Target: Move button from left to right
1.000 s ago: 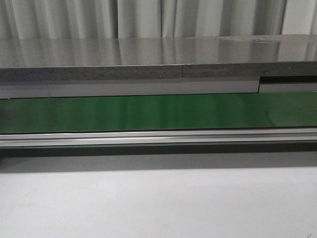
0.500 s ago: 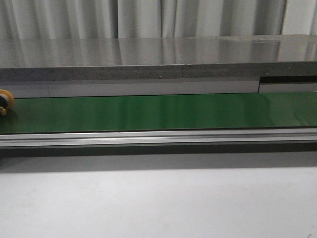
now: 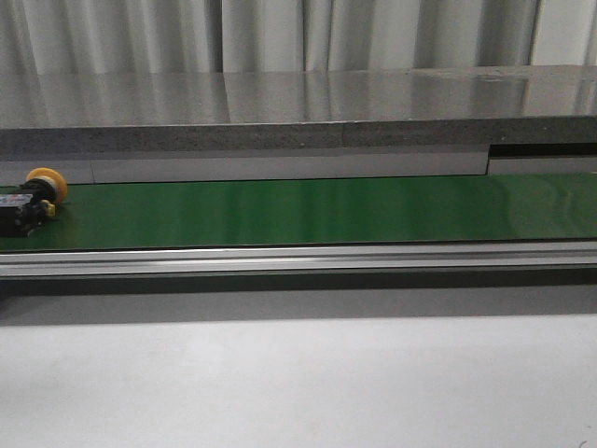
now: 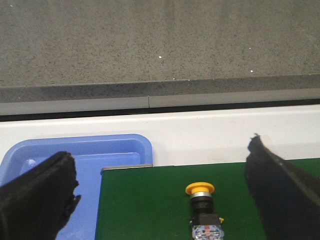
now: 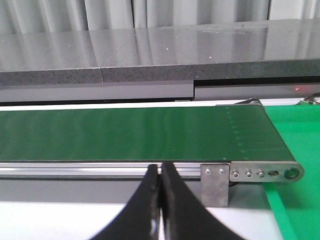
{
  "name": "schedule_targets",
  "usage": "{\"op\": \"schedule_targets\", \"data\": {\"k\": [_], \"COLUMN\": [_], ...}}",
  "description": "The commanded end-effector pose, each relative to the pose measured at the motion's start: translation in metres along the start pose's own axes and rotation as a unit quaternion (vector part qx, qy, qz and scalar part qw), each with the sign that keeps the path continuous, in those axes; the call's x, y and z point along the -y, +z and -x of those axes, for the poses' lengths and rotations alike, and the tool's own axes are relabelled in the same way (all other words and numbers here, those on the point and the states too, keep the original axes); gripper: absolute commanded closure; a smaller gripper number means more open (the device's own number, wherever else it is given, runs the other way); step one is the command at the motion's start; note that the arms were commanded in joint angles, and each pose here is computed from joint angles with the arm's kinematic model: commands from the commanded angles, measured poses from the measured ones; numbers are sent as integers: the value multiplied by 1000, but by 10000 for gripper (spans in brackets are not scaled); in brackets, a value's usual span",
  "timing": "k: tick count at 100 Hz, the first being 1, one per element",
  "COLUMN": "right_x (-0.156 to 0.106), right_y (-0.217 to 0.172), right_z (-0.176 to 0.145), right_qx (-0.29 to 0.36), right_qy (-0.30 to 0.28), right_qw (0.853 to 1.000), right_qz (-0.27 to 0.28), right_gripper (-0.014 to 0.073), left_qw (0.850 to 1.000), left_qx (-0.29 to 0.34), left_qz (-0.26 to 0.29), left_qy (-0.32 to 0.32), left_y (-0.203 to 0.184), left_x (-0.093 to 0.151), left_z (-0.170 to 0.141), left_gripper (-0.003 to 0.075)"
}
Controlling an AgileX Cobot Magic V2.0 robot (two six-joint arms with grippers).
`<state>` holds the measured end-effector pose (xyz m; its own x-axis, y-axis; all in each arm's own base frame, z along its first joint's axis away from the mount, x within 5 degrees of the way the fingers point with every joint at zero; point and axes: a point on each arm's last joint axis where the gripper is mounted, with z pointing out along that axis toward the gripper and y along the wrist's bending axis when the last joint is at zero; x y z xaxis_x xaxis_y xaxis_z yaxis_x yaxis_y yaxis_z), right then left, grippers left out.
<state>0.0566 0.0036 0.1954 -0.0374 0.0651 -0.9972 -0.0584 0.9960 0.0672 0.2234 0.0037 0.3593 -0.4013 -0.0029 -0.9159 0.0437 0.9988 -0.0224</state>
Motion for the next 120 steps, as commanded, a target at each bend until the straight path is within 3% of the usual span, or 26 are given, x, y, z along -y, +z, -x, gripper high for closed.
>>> {"op": "schedule_targets", "data": {"k": [1,35,75,87,113,120], "right_x": [-1,-1,-1,-1,-1,-1], "right_y": [-3,-3,-3,-3,-3,-3], "right_z": [14,14,14,14,14,14], "right_qx": [60,60,60,60,60,60], "right_qy": [-7,-7,-7,-7,-7,-7], "right_qw": [998,998,998,998,998,998], "right_qz": [3,3,3,3,3,3], "right_gripper": [662,662,662,662,662,662], "left_qw": [996,980,977,976,976,976], "left_qx": [92,193,211,213,213,212], "left_qz": [17,39,38,39,39,39], "left_qy": [-6,-19,-18,-18,-18,-17], "left_y": [-25,-84,-96,-96,-96,-96], "left_x": [1,3,5,5,5,5], "left_z": [-4,-93,-122,-121,-121,-121], "left_gripper": [62,62,78,197,683,740]}}
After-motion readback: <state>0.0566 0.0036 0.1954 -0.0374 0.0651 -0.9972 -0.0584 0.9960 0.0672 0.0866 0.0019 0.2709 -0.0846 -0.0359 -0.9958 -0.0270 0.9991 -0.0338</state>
